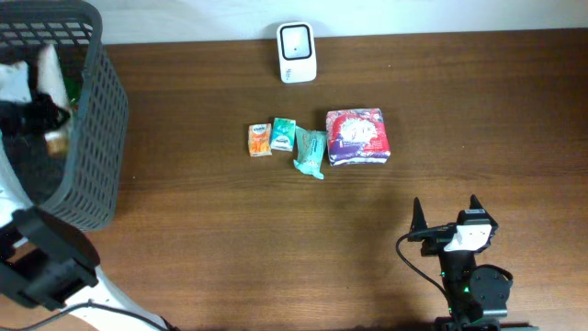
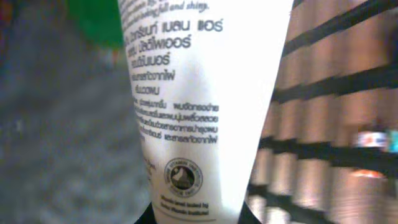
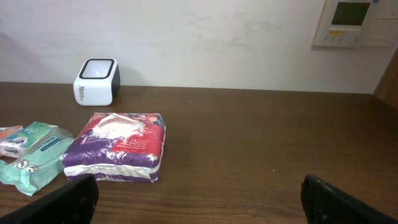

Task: Scan the item barcode
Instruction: 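Reach into the basket and grasp the white Pantene conditioner tube, then place the Pantene tube upright-lying left of the orange packet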

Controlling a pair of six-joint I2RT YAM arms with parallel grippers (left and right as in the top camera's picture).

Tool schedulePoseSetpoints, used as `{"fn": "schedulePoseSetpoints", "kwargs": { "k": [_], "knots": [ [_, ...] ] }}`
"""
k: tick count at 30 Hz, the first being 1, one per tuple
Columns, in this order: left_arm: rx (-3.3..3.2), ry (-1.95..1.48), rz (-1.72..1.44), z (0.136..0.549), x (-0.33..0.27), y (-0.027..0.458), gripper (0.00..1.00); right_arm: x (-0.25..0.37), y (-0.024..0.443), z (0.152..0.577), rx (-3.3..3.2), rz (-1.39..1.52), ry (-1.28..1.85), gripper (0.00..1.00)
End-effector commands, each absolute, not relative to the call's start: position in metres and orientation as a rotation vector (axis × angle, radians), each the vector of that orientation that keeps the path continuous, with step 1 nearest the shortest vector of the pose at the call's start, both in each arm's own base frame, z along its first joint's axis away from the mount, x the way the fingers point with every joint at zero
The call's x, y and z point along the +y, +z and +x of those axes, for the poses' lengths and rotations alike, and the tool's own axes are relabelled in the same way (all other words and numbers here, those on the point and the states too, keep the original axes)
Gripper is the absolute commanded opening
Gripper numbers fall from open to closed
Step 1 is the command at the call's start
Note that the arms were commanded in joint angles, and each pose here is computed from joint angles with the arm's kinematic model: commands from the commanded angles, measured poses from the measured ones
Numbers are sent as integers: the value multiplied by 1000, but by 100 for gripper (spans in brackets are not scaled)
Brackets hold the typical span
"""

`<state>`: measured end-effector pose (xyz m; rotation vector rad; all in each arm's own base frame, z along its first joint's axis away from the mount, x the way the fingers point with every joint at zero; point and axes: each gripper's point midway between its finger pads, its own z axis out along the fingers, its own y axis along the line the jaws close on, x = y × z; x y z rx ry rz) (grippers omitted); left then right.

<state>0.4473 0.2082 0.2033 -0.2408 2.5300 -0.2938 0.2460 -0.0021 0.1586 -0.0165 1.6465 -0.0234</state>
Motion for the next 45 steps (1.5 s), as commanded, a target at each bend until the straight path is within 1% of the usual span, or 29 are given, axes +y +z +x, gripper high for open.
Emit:
{"fn": "schedulePoseSetpoints", "kwargs": {
  "k": [1, 2, 3, 4, 5, 8, 11, 15, 17, 19, 22, 23, 24, 27, 30, 32, 34, 40, 43, 45],
  "knots": [
    [2204, -540, -185, 467, 172, 306, 8, -2, 155, 246, 1651, -9, -20, 99],
    [2139, -633, -199, 472, 164, 323, 8, -2, 155, 246, 1651, -9, -20, 99],
    [2020, -808, -188, 478, 149, 354, 4, -2, 155, 246, 1651, -9, -20, 99],
    [1950, -897, -174, 480, 142, 374, 1, -2, 155, 246, 1651, -9, -20, 99],
    [1918, -924, -186, 482, 141, 386, 0, -2, 155, 246, 1651, -9, -20, 99],
    [1845, -924, -198, 480, 140, 418, 0, -2, 155, 246, 1651, -9, -20, 99],
    [1793, -904, -148, 466, 129, 451, 1, -2, 155, 246, 1651, -9, -20, 99],
    [1782, -1027, -168, 451, 95, 476, 2, -2, 155, 246, 1651, -9, -20, 99],
    [1804, -1136, -84, 450, 57, 478, 1, -2, 155, 246, 1651, -9, -20, 99],
    [1866, -1230, -56, 453, 12, 468, 0, -2, 155, 246, 1651, -9, -20, 99],
    [1967, -1249, 28, 456, -58, 447, 1, -2, 155, 246, 1651, -9, -20, 99],
    [2060, -1143, 10, 461, -82, 424, 1, -2, 155, 246, 1651, -9, -20, 99],
    [2140, -1034, -56, 465, -90, 405, 1, -2, 155, 246, 1651, -9, -20, 99],
    [2359, -474, -272, 467, -83, 340, 1, -2, 155, 246, 1651, -9, -20, 99],
    [2448, -214, -252, 459, -99, 307, 1, -2, 155, 246, 1651, -9, -20, 99],
    [2513, -28, -211, 456, -111, 272, 0, -2, 155, 246, 1651, -9, -20, 99],
    [2579, 102, -185, 456, -113, 235, 2, -2, 155, 246, 1651, -9, -20, 99],
    [2796, 248, -171, 462, -107, 128, 5, -2, 155, 246, 1651, -9, -20, 99],
    [2873, 301, -156, 461, -108, 89, 8, -2, 155, 246, 1651, -9, -20, 99],
    [2915, 331, -148, 459, -107, 67, 14, -2, 155, 246, 1651, -9, -20, 99]
  ]
}}
